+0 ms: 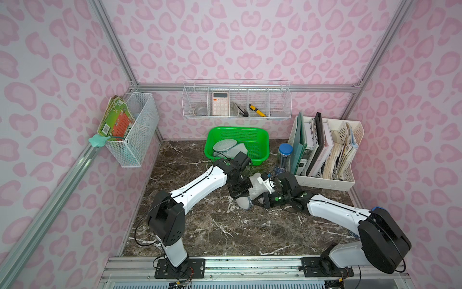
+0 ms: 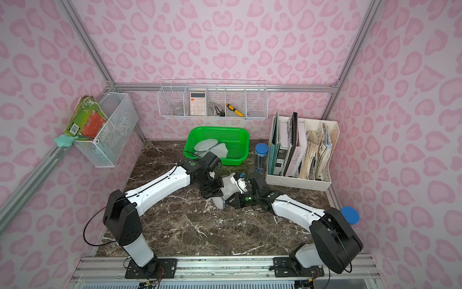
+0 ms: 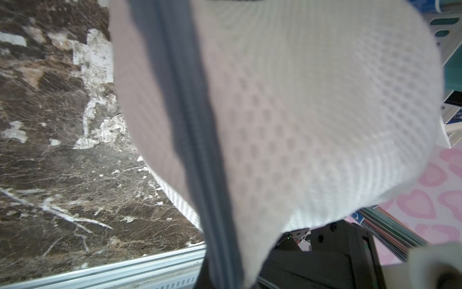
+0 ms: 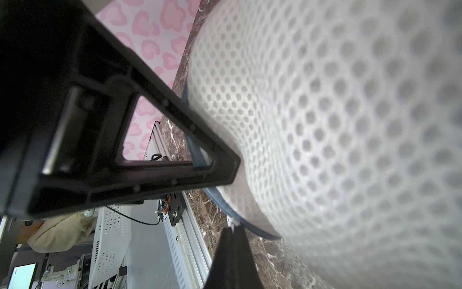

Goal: Turn the laundry bag inside out
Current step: Zip the zipper on the laundry bag.

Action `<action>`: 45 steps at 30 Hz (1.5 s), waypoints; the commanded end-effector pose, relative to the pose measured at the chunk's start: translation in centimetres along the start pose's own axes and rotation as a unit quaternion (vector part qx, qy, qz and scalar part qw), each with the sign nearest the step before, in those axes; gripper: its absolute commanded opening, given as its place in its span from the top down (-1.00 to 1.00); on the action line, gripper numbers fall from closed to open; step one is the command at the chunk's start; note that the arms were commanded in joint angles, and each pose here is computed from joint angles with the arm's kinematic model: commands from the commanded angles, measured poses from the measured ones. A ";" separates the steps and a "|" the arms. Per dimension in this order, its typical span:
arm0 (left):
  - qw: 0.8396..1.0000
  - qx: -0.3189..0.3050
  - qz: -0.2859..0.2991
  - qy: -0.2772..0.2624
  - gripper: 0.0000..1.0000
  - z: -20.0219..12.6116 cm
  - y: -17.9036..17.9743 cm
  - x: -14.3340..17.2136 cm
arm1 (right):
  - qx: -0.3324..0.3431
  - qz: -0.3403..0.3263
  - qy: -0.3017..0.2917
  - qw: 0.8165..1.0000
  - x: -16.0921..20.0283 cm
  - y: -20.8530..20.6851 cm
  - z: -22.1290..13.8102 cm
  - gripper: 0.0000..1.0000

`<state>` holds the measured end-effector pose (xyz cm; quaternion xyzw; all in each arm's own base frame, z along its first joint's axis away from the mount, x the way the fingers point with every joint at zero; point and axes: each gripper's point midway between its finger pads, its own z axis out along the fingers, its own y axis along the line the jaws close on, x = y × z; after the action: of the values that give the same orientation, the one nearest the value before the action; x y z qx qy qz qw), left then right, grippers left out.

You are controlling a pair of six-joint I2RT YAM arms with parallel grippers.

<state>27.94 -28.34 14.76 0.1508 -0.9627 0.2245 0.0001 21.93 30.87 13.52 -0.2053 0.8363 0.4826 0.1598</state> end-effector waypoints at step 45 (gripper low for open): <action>0.983 0.123 -0.138 0.015 0.25 -1.5 0.7 -0.1 | -0.016 -0.021 -0.017 1.000 -2.7 2.1 0.7 1.00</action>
<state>26.64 -26.39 15.38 0.2749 -0.9032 0.3273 0.0390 23.05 32.63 15.39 -0.2106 0.8264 0.4939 0.1696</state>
